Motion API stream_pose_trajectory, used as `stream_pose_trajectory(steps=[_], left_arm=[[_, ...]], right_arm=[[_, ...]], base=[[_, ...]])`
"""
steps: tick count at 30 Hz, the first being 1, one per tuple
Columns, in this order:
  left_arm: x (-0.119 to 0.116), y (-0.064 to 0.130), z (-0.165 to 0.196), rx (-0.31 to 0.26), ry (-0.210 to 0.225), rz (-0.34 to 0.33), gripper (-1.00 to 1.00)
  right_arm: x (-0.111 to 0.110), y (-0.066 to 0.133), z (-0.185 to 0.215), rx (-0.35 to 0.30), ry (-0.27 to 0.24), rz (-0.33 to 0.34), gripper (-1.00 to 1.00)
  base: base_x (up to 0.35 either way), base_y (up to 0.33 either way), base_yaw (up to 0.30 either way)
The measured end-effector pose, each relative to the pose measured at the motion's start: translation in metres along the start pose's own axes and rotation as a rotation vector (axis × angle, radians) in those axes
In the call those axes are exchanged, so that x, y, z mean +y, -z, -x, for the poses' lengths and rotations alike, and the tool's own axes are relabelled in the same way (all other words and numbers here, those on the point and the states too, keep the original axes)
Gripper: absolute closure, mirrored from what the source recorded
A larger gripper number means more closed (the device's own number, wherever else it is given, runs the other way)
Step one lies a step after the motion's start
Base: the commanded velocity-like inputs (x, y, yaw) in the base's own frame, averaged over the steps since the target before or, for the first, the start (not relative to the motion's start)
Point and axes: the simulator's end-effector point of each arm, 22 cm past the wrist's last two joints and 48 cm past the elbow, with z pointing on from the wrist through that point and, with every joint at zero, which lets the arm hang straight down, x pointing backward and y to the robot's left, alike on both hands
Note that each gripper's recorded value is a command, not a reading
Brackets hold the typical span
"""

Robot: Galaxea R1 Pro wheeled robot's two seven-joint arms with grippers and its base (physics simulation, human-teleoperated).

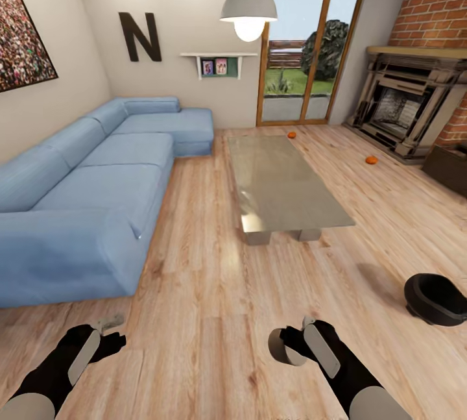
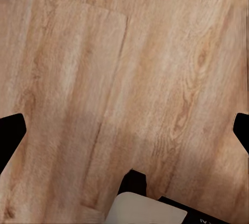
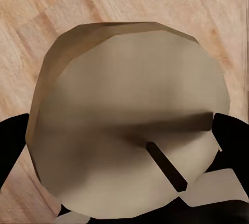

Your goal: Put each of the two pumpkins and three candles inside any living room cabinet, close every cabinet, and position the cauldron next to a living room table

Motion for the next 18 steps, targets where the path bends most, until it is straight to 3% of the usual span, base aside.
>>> stream_pose_trajectory(steps=[18], left_arm=[[-0.0005, 0.0031, 0.0034, -0.009, 0.002, -0.003, -1.0]], right_arm=[[0.0028, 0.0031, 0.0015, 0.0, -0.021, 0.016, 1.0]], base=[[0.0, 0.0, -0.28]])
